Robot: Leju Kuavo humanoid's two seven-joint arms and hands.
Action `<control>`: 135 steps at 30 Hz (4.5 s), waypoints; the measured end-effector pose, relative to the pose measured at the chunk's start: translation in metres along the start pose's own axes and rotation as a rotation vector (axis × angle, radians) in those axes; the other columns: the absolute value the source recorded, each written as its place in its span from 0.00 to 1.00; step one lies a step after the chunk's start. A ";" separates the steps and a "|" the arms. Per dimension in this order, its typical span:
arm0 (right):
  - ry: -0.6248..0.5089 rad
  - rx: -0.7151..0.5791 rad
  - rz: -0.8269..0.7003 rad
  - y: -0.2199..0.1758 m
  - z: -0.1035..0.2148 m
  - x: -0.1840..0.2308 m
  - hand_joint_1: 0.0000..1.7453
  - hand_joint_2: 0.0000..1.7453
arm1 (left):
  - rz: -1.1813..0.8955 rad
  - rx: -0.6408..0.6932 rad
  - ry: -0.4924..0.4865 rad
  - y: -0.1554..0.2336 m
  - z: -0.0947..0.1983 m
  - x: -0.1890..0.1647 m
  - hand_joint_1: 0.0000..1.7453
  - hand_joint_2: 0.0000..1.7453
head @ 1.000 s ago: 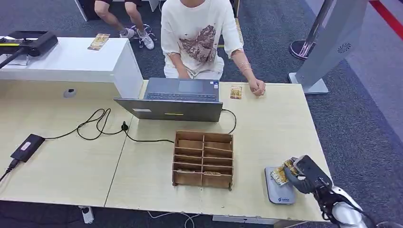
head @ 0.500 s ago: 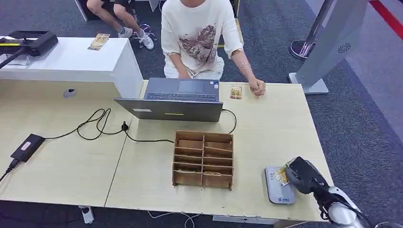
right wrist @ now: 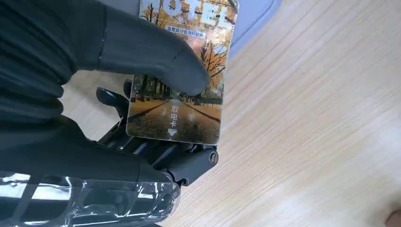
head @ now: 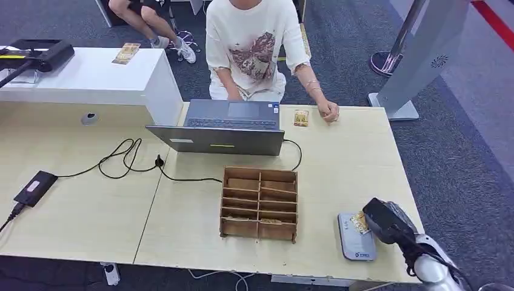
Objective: Pass the card to the sensor for recognition and then transmit it.
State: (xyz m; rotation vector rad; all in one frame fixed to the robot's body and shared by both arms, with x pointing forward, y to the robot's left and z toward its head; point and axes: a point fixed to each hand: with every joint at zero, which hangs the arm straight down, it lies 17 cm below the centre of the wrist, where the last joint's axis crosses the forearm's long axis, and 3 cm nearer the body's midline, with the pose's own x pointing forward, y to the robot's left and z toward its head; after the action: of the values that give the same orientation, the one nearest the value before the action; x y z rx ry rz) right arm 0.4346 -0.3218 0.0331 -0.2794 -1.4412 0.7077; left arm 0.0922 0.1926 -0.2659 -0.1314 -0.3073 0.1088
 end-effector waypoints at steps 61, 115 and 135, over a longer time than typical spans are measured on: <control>-0.266 -0.498 0.525 -0.167 -0.112 0.284 1.00 1.00 | 0.078 0.025 -0.005 0.001 -0.003 0.012 0.00 0.00; -0.286 -0.468 0.793 -0.126 -0.181 0.366 0.00 1.00 | -0.027 0.003 0.009 -0.005 -0.004 0.015 0.00 0.00; -0.654 -0.701 0.287 -0.143 -0.035 0.417 0.00 1.00 | 0.021 0.054 0.023 0.005 -0.004 0.011 0.00 0.00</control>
State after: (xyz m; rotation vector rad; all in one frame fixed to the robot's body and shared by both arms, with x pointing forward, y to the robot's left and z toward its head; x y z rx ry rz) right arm 0.4959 -0.1757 0.4458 -0.8680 -2.2886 0.5126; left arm 0.1039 0.1983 -0.2674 -0.0822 -0.2801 0.1365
